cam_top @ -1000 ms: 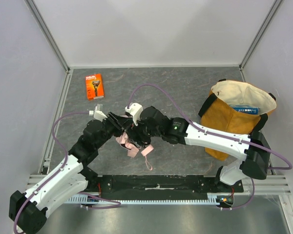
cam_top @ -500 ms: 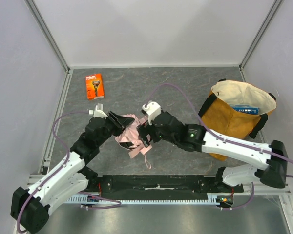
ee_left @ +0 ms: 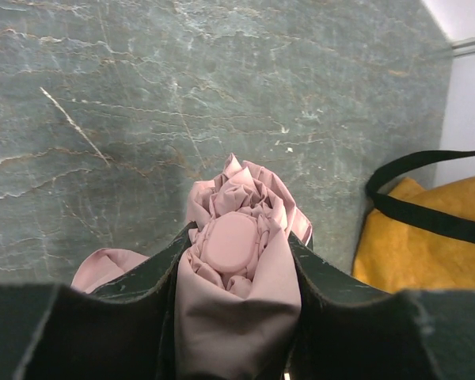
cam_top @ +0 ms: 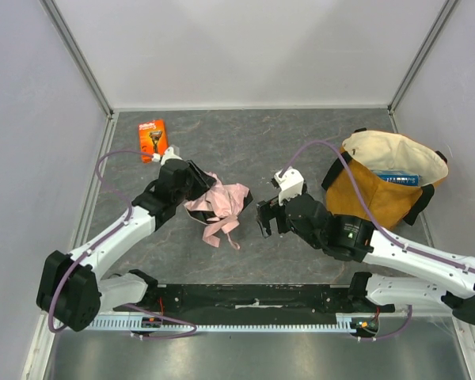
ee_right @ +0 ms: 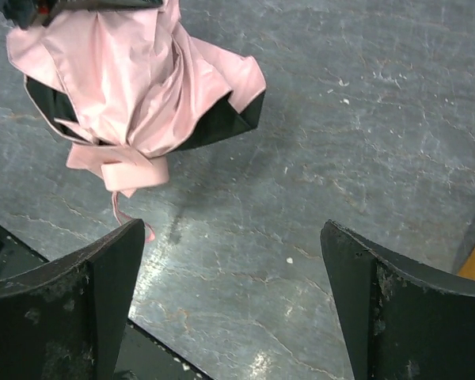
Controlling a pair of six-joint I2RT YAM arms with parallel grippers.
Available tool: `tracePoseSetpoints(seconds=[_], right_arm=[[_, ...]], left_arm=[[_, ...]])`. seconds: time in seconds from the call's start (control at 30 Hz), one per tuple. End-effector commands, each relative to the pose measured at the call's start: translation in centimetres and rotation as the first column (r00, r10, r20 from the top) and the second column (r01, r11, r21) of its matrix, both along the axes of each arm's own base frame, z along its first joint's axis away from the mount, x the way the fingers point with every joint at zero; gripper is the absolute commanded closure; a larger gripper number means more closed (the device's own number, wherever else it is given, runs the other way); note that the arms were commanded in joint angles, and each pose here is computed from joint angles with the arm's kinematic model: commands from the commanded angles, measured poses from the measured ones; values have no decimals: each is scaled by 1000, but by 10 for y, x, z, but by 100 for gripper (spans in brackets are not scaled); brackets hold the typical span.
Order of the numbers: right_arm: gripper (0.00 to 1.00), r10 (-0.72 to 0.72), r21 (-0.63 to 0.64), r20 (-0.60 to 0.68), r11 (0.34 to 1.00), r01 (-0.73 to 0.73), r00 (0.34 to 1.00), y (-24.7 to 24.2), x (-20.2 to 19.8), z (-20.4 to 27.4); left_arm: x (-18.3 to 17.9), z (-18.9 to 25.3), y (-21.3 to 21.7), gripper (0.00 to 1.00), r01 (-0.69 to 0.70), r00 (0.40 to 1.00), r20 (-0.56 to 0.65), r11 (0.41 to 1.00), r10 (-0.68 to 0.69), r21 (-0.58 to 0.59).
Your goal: Put away the umbrella
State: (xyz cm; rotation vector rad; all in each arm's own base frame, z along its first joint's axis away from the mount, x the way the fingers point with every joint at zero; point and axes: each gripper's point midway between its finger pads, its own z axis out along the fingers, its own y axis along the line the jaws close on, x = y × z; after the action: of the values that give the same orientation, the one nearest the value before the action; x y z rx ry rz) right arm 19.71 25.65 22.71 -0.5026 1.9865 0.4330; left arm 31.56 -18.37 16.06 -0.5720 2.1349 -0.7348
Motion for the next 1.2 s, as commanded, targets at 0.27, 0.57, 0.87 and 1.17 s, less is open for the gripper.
tracePoseSetpoints(seconds=[0.27,0.57,0.87,1.17], right_arm=[[2,73,65,-29,995,-71,997,14,-9,-6],[2,335,306,-93,906,-293,938,53,10,33],[4,445,449,-47,809,-379,894,71,-8,57],[2,301,464,-58,852,-241,952,32,-12,34]], left_arm=[[0,19,-7,98,-18,1000,-18,994,17,-107],[-33,89,-26,98,233,934,334,926,-127,-299],[-56,158,-33,98,428,773,621,825,-125,-368],[-52,198,-7,98,379,768,626,692,135,-615]])
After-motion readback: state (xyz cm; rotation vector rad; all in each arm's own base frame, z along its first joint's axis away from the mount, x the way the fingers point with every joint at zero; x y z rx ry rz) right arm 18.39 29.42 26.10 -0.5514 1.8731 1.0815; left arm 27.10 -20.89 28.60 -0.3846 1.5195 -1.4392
